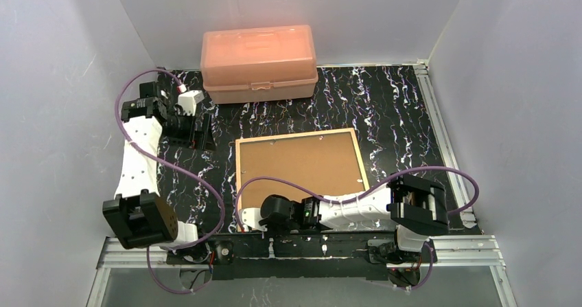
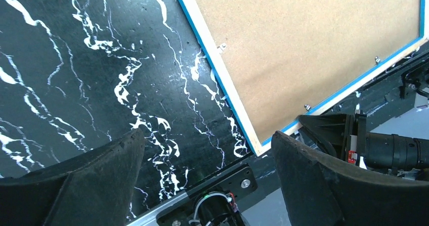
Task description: Put the photo into the frame
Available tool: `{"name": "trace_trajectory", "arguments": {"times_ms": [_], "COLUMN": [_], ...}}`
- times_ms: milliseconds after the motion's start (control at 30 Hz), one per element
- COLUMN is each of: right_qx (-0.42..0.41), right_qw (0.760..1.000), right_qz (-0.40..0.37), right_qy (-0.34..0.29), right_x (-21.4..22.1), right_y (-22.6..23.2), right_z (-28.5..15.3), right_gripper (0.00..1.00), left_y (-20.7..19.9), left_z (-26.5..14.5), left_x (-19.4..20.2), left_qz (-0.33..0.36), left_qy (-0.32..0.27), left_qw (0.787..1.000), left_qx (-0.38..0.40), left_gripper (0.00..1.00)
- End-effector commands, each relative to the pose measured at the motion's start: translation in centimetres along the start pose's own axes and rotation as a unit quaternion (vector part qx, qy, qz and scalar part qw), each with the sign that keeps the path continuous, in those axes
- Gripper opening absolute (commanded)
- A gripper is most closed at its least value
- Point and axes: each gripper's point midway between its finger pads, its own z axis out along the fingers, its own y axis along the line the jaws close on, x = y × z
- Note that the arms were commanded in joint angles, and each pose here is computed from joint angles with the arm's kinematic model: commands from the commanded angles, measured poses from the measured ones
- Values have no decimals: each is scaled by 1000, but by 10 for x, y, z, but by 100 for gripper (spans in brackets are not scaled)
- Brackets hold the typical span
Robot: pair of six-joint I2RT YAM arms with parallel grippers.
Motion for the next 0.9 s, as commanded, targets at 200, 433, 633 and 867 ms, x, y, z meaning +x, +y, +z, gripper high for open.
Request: {"name": "trace_trajectory", "arguments": {"times_ms": [200, 433, 633, 867], "right_qx": [80, 76, 58, 50], "right_qw": [992, 979, 963, 953], "right_qz": [16, 70, 119, 133], "right_qy": [-99, -175, -237, -267], "right_x": [-82, -122, -147, -170], "right_y": [-52, -95, -135, -164], "right_z": [-37, -79, -114, -140], "right_gripper": [1, 1, 1, 1], "left_y": [-36, -42, -90, -115], "left_z": [-41, -47, -64, -67], "left_x": [-17, -15, -10, 24], "left_qz": [128, 153, 248, 472], "left_qy": [-149, -176, -211, -246], "left_qw": [980, 972, 943, 844], "left_qx": [-14, -21, 71, 68], "left_gripper": [98, 99, 99, 98]}}
